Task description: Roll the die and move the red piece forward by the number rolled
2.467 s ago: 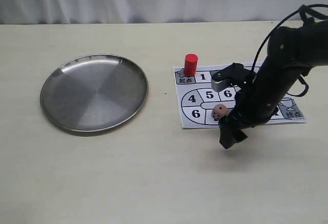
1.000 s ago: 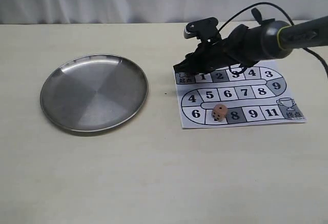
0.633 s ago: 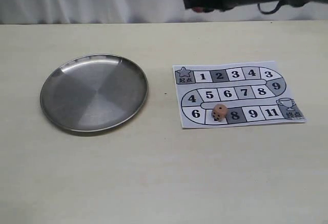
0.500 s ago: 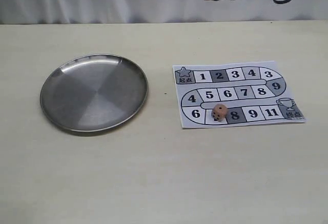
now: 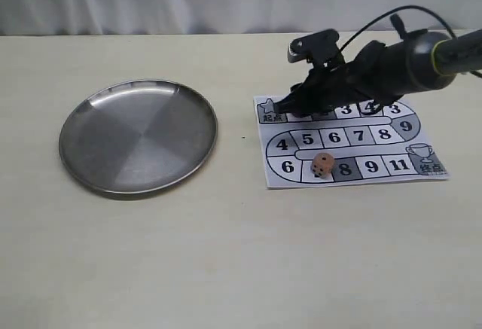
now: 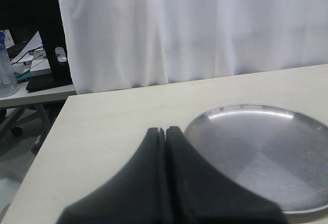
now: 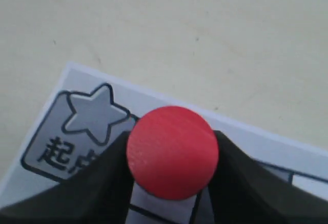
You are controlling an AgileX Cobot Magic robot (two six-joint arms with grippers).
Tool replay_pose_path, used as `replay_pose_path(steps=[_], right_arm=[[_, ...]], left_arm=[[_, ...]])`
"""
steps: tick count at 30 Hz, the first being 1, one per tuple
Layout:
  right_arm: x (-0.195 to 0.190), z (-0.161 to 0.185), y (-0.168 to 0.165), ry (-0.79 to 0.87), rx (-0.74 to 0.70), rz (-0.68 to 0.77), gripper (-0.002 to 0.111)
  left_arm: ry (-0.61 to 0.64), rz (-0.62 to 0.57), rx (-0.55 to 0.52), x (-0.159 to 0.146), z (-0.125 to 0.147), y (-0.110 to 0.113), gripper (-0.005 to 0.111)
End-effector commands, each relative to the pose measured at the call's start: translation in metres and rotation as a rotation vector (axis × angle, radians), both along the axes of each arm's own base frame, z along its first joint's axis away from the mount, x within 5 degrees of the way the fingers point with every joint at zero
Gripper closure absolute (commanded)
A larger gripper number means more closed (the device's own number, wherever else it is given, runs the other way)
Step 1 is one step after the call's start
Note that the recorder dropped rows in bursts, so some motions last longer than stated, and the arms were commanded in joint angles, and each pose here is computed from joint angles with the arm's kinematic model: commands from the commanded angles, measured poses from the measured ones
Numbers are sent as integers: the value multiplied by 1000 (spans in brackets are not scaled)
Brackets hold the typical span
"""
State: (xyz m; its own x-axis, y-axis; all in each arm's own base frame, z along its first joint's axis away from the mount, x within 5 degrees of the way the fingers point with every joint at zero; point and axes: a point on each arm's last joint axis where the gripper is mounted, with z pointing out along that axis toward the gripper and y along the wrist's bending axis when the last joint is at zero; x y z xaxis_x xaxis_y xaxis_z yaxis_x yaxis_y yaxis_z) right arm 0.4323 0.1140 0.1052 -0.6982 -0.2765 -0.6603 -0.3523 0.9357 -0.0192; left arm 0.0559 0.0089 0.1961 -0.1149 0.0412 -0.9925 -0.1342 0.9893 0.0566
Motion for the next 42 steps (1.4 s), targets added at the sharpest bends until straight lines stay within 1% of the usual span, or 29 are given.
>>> replay_pose_path(steps=[1,17,20,24,32,34,39,42], right_arm=[[0,-22,-1,31,-5,-26,104],[-2,-24,0,61,2,-12,104],[-4,-24,1,74,7,-4,102],[-6,-15,3,85,23,14,90],[-7,-11,4,94,31,24,75],[-7,-12,4,95,29,23,67],[-7,-14,3,95,27,21,38],[-7,-12,4,101,47,-3,27]], left_arm=[[-21,-12,-7,0,1,-1,107],[-21,-12,-7,0,1,-1,107],[-21,-12,-7,0,1,-1,107],[-21,-12,-7,0,1,-1,107],[-21,-12,-7,0,1,-1,107],[-21,-12,-7,0,1,-1,107],[-21,-12,-7,0,1,-1,107],[-21,-12,-7,0,1,-1,107]])
